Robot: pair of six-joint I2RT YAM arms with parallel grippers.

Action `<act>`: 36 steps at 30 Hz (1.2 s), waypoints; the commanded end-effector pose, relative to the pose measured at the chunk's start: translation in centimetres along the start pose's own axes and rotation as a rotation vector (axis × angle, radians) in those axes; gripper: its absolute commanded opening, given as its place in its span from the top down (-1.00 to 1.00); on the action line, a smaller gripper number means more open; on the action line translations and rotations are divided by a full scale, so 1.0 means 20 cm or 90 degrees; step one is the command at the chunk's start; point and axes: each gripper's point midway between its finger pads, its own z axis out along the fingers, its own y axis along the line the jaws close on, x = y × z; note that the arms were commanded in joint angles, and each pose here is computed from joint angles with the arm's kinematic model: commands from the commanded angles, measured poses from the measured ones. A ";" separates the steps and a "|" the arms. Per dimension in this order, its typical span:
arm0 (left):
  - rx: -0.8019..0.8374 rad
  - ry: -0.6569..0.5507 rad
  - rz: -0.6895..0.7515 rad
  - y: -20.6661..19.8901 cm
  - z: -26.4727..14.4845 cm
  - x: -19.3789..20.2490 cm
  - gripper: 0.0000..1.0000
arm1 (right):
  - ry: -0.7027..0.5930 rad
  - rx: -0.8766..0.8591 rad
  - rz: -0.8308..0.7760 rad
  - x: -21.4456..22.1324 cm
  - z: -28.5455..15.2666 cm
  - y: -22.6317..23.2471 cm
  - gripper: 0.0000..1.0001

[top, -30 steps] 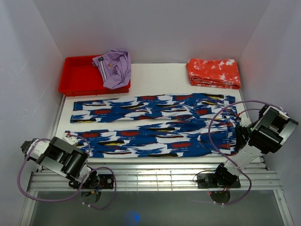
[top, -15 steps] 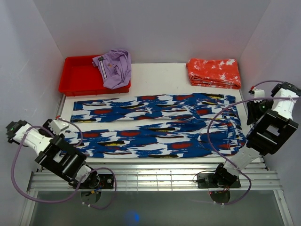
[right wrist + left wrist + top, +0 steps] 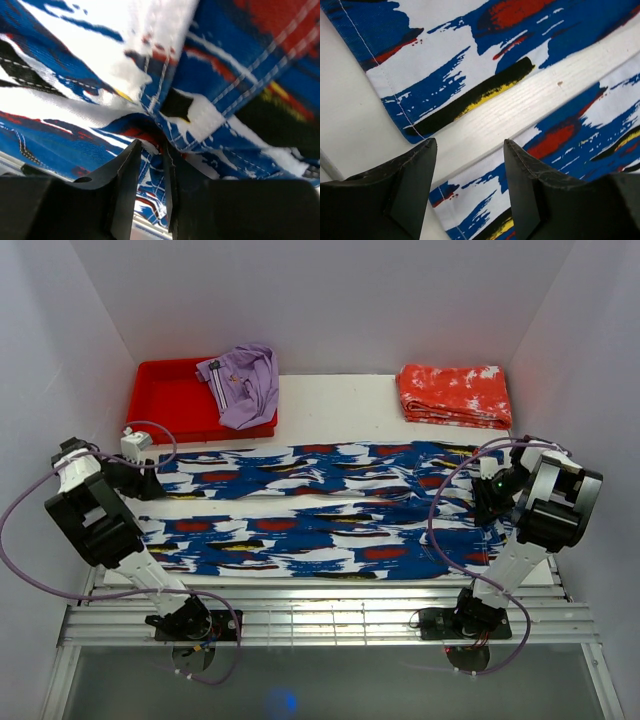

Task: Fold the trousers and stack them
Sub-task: Flatten the trousers out, then fold the trousers

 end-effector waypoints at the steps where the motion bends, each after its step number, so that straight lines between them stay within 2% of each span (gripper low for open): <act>1: -0.036 -0.044 -0.051 0.06 0.02 -0.17 -0.33 | 0.039 0.056 -0.011 0.10 0.03 -0.07 0.39; 4: -0.061 -0.026 -0.042 0.10 0.09 -0.19 -0.32 | 0.013 0.060 -0.050 0.06 -0.05 -0.06 0.32; 8: -0.062 -0.011 -0.024 0.08 0.17 -0.28 -0.32 | -0.103 0.038 -0.062 -0.22 -0.29 -0.01 0.25; 10: -0.067 -0.011 -0.023 0.07 0.19 -0.35 -0.32 | -0.178 0.046 -0.070 -0.45 -0.46 -0.02 0.22; 13: -0.055 -0.007 -0.011 0.04 0.25 -0.40 -0.32 | -0.201 0.033 -0.069 -0.59 -0.47 0.00 0.22; 18: -0.045 0.032 -0.032 0.01 0.36 -0.31 -0.30 | -0.195 -0.028 -0.038 -0.74 -0.29 0.04 0.26; 22: -0.049 0.082 -0.058 0.01 0.44 -0.14 -0.29 | -0.161 -0.042 -0.024 -0.71 -0.05 0.03 0.28; 26: -0.082 0.146 -0.059 0.02 0.44 0.03 -0.29 | -0.088 -0.024 -0.028 -0.52 0.15 -0.01 0.30; 32: -0.135 0.245 -0.085 0.10 0.38 0.34 -0.29 | -0.053 0.094 -0.072 -0.39 0.17 -0.15 0.28; 36: -0.166 0.263 -0.102 0.22 0.29 0.44 -0.28 | -0.044 0.152 -0.093 -0.34 0.14 -0.23 0.25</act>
